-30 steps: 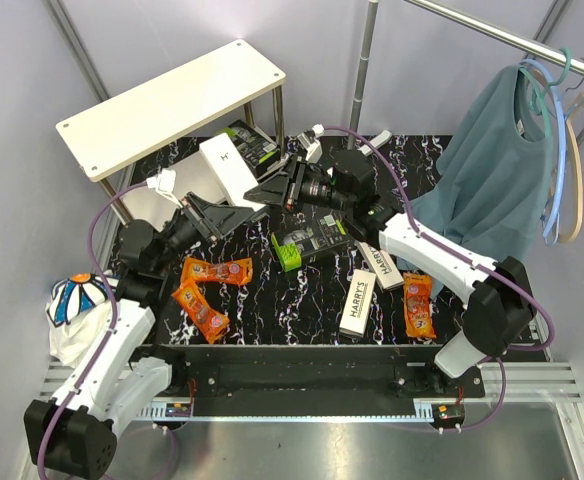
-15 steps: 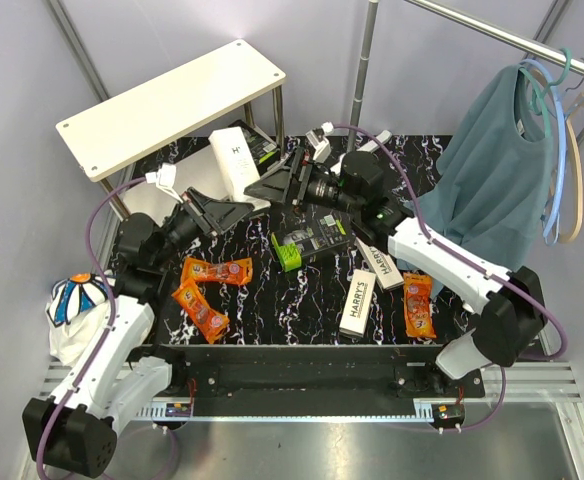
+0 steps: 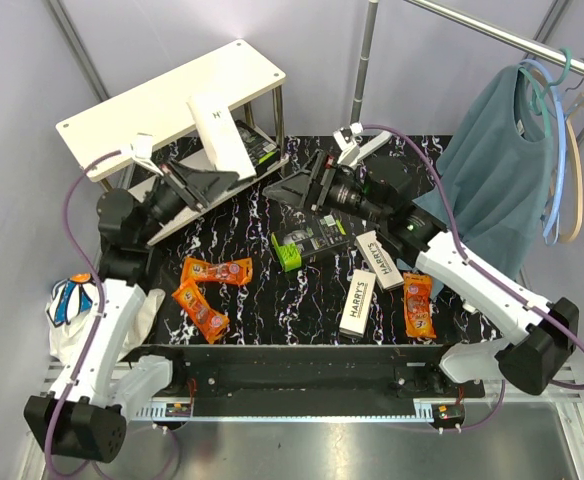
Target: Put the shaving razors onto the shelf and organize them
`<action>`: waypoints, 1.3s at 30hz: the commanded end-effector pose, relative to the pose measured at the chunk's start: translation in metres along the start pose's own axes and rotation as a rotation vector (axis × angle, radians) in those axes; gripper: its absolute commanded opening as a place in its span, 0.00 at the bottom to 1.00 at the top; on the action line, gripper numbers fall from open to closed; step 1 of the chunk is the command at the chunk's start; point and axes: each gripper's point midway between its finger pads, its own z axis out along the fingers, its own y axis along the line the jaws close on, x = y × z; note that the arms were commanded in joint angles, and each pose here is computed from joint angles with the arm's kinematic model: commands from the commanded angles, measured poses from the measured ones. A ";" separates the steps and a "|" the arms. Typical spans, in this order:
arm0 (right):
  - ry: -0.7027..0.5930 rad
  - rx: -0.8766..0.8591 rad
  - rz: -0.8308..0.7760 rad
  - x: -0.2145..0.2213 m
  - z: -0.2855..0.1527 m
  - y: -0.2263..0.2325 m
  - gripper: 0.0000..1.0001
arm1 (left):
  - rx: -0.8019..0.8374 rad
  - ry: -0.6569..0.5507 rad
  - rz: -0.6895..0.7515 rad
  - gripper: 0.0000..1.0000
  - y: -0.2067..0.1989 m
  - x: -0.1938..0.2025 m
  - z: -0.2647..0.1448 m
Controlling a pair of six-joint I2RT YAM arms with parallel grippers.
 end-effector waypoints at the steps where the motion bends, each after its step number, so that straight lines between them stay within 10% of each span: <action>1: -0.007 0.033 -0.037 0.004 -0.014 -0.002 1.00 | 0.070 -0.072 0.101 0.05 -0.031 -0.052 0.002; 19: 0.076 0.170 0.009 0.042 -0.036 -0.050 1.00 | -0.057 -0.282 -0.020 0.06 0.039 -0.214 -0.024; 39: 0.079 0.163 0.027 0.046 -0.037 -0.054 1.00 | -0.381 -0.232 -0.161 0.31 0.115 -0.216 -0.037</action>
